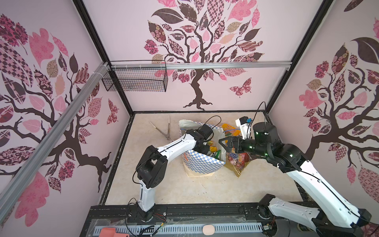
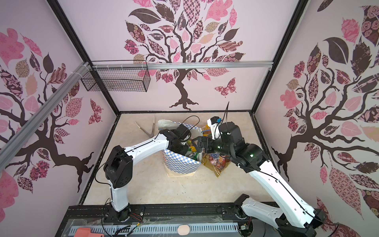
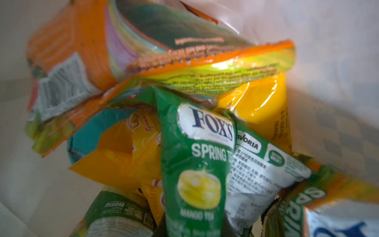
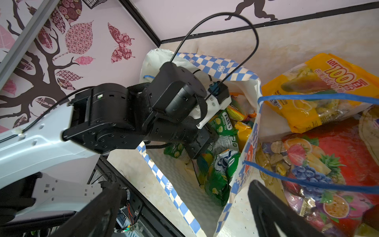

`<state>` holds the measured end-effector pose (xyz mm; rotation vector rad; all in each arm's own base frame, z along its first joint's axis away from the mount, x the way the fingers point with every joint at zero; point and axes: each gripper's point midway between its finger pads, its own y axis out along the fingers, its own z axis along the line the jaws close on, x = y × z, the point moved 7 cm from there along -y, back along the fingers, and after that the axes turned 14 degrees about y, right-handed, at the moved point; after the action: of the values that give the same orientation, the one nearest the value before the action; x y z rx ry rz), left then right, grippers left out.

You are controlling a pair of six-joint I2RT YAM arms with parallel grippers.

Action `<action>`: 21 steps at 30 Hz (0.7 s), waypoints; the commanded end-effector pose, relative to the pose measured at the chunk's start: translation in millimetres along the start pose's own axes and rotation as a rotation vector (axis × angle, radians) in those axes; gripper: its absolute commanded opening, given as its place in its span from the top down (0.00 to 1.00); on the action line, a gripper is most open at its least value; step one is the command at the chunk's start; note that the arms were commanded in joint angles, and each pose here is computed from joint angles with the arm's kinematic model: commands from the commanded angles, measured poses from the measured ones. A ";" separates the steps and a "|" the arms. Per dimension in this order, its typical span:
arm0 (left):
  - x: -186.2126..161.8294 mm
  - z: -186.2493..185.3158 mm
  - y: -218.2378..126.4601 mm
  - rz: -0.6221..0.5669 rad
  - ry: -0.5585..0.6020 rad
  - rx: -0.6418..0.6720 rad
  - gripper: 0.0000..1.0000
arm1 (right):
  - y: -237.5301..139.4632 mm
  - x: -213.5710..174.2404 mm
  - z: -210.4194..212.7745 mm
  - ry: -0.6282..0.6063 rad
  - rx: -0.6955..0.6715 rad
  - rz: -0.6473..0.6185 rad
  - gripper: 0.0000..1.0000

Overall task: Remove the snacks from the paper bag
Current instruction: 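Close the left gripper on the green FOX'S Spring Tea packets, then lift the green FOX'S packets out of the bag with the left gripper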

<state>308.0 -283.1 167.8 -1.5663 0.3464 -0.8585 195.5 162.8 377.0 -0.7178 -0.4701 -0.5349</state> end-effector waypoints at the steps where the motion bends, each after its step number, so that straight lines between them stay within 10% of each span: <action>1: 1.6 11.5 -35.0 -0.068 0.019 0.070 1.00 | -7.4 -0.7 -3.6 0.000 -0.021 -0.029 0.00; 21: 27.2 12.5 -145.5 -0.401 0.031 0.072 1.00 | -3.2 2.4 -9.0 0.017 -0.069 -0.057 0.00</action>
<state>295.9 -259.5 274.9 -1.5552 0.1191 -1.0846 195.7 156.5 379.1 -0.7370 -0.4785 -0.5839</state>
